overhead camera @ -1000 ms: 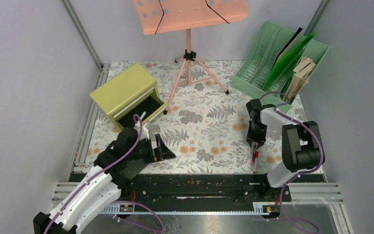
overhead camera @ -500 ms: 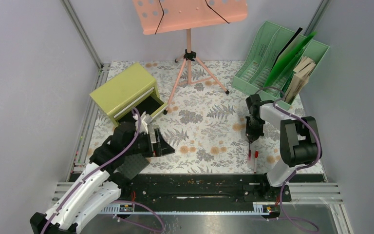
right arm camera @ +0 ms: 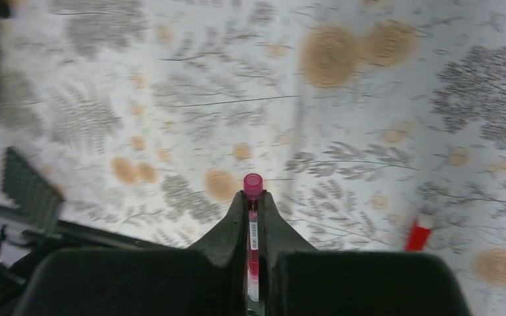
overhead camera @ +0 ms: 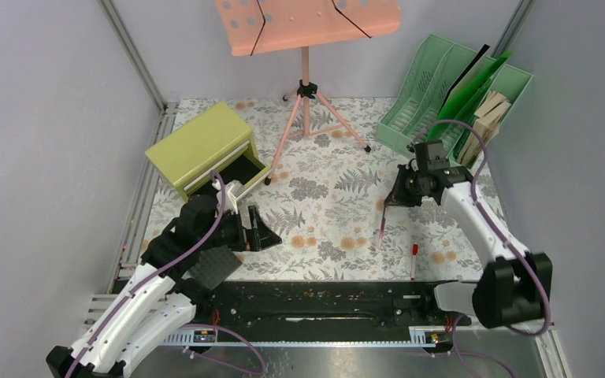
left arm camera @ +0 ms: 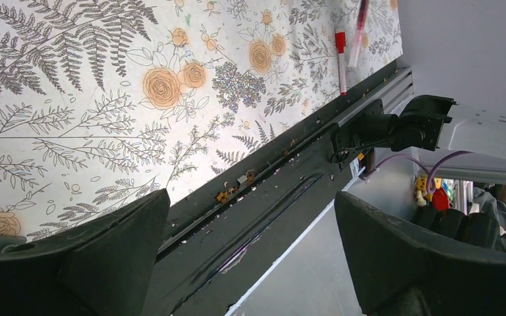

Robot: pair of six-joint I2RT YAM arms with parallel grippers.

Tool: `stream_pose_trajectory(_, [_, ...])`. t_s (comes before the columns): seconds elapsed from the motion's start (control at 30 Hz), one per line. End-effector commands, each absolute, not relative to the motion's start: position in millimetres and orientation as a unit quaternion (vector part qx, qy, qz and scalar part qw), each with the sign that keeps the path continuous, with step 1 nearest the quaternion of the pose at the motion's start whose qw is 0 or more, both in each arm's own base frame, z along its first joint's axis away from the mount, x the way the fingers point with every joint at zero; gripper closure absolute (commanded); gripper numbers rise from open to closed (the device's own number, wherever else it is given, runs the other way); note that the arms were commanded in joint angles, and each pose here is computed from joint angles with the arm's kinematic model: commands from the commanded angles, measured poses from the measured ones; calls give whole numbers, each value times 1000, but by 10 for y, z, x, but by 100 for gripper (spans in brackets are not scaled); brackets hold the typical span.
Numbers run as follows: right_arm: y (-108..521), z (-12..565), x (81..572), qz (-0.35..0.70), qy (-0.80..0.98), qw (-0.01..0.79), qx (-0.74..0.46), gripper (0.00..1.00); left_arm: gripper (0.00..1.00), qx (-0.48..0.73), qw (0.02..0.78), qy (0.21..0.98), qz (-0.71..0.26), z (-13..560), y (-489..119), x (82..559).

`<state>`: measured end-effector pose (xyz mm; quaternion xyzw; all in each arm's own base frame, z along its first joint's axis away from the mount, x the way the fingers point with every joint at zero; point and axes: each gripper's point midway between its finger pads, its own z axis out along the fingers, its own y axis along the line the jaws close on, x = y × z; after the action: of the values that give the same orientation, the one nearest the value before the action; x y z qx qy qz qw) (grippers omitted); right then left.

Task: Organize the desk
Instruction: Pick up the stationery from the center of the board, then place the stationery in the drawer.

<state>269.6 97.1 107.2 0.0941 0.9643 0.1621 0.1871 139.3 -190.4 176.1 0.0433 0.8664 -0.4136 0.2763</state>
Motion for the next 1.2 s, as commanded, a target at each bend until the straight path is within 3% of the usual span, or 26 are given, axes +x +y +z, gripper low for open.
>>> stream_pose_trajectory(0.0, [1447,1589,2607,268,934,222,84,100,1,64,301,849,-429,1983,-1946,1434])
stream_pose_trajectory(0.47, [2537,1998,1962,445,866,214,76,100,2,43,227,796,-559,2139,-2292,1280])
stream_pose_trajectory(0.77, [2754,2124,1889,489,846,199,69,100,3,64,203,740,-638,2311,-2458,1145])
stream_pose_trajectory(1.17, [2870,2082,1836,543,816,177,89,100,7,64,169,717,-673,2284,-2663,1009])
